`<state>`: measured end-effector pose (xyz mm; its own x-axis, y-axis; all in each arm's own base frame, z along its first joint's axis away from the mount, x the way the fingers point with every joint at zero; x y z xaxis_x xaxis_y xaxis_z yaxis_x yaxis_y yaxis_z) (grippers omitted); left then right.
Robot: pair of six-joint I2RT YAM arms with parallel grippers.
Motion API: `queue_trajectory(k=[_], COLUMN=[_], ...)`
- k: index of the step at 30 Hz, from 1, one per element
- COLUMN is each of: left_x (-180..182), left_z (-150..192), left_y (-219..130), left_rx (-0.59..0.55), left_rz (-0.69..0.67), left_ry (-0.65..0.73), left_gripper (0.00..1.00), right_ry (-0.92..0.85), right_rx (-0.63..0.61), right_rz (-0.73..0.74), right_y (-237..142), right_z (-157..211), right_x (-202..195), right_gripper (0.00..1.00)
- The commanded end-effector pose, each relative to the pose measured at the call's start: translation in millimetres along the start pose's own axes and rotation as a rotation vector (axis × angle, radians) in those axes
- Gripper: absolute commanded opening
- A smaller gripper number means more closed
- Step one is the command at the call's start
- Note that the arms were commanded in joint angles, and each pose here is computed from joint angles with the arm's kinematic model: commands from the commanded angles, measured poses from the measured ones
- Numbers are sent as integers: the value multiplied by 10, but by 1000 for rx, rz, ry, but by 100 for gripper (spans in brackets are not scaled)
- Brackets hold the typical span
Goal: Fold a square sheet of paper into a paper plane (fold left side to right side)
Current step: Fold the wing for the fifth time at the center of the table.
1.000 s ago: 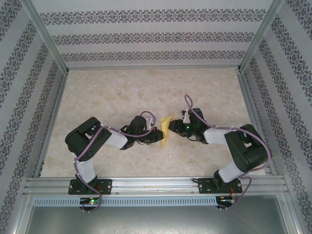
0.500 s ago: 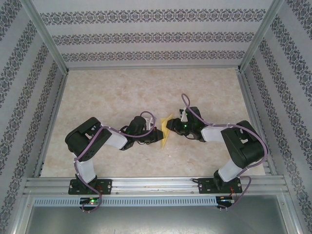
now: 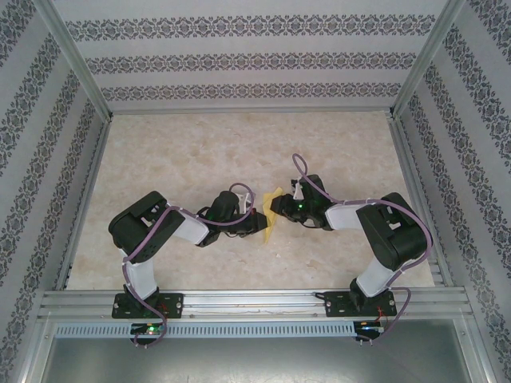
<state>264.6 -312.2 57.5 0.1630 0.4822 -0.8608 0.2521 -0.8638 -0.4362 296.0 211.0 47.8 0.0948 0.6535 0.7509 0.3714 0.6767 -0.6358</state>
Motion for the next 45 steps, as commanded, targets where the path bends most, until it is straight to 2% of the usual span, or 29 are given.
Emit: queue_trajectory(k=[1,13,22,33,45], left_x=[32,-1,69,143,213], left_z=[-38,-116,-254,-329,-358], left_y=[-31,-213,-201,-50,-12], left_rx=[-29,-63,-61,-37,-26], left_rz=[11,-34,-75,-97,-135], left_ry=[-5,24,27,26,42], left_gripper=[12,35,38,34,16], right_ry=[3,-2,-3,-1,-7], right_rx=[9,15,17,21,30], right_rz=[74,108,109,119,139], right_y=[78,94,85,89,94], right_z=[34,61,70,78,90], right_x=[-114,-195,-200,-221,-256], right_gripper=[36,36,36,36,36])
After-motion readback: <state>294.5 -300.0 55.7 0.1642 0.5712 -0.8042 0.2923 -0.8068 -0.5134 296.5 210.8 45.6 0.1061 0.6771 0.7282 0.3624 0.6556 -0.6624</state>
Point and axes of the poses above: each hand's point on the last joint's axis, 136 mm out from that joint toward the fingers, its own y axis out along the fingers, its own x axis along the line the jaws close on, z = x × y, the point moved 3 cm from there along -y, back along the fingers, and after that the axes turned 4 degrees about y, right-handed, at the moved point
